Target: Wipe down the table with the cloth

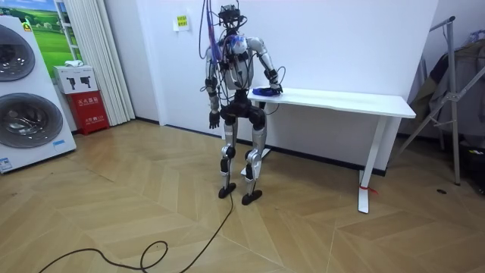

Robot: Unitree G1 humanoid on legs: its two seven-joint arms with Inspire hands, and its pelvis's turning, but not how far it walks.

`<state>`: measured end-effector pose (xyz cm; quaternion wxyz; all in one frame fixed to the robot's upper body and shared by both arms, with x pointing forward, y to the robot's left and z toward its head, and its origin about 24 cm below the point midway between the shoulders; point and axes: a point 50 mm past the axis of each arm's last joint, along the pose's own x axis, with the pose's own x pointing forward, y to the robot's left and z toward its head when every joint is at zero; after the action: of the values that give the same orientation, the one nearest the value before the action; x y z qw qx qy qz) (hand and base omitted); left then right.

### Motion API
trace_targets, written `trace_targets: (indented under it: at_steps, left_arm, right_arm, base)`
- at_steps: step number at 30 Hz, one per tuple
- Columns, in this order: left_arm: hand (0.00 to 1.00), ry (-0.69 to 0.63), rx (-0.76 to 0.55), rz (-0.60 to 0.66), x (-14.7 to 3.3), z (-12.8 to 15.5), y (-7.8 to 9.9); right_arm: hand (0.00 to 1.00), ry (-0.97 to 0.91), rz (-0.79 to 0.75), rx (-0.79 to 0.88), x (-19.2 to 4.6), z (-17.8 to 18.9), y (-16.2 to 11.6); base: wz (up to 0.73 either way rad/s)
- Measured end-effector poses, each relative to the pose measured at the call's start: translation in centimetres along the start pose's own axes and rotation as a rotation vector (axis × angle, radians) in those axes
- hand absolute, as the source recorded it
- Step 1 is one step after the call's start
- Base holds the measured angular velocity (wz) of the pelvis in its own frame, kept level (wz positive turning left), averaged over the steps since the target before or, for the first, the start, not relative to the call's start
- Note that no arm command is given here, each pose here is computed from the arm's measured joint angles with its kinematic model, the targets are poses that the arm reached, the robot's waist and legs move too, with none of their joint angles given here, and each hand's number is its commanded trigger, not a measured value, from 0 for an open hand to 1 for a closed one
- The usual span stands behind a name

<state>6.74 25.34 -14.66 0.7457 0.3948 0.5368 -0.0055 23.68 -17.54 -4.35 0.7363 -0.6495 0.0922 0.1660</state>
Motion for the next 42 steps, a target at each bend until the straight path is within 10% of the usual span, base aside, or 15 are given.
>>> trace_targets:
  at_steps: [1,28,42]
  left_arm:
    - [0.0,0.001,-0.002,0.001,0.0,0.0,0.0]
    - [0.0,0.039,-0.023,0.0,-0.1,-0.9,-0.1]
    - [0.0,0.065,-0.046,0.06,0.1,-0.7,0.4]
  right_arm:
    - [1.0,0.003,0.001,-0.001,0.0,-0.1,0.0]
    - [1.0,0.119,-0.14,0.06,-1.3,-3.0,0.3]
    - [1.0,0.244,-0.111,0.678,3.7,-3.1,-3.0]
  base:
    - [0.05]
    - [0.05]
    - [-0.09]
